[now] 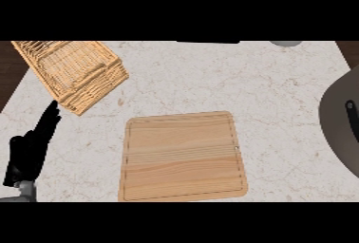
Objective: Pick the cupcake from the cutting board and place it in the pot
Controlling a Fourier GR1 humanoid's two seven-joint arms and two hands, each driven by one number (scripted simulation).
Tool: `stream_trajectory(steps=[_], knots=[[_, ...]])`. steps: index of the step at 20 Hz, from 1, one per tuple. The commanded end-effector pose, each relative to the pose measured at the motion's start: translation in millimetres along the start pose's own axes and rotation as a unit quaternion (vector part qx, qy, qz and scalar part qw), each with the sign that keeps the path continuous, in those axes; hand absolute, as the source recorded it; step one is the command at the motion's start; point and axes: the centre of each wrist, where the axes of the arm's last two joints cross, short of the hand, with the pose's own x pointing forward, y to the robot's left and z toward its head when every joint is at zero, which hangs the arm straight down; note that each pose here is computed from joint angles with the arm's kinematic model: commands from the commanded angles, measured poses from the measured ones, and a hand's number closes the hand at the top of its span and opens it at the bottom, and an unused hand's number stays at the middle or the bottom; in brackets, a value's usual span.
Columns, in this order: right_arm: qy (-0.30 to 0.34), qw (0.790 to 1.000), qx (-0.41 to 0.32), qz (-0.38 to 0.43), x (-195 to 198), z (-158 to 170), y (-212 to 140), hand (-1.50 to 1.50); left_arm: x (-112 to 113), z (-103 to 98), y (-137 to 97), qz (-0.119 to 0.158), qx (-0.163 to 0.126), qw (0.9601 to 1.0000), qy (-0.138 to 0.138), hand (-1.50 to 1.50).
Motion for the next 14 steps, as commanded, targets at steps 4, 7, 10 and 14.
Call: stream_trajectory(steps=[4,7,10,14], knots=[[0.01,0.989,-0.04,-0.141,1.8,-2.3,-0.8,-1.5,2.2,0.7,2.2,-0.003,0.001,1.0,0.007,0.0],[0.01,0.988,-0.005,-0.153,-12.7,-12.2,-40.5,-1.5,-10.1,-2.6,17.4,0.001,0.013,0.9999,0.003,0.0],[0.017,0.984,0.007,-0.178,-43.8,5.9,-36.0,-1.5,7.2,5.3,3.4,0.004,0.007,0.9999,0.011,0.0],[0.009,0.981,0.013,-0.192,-58.6,1.5,-81.2,-1.5,-11.0,6.5,21.0,-0.009,0.025,0.9994,0.02,0.0]])
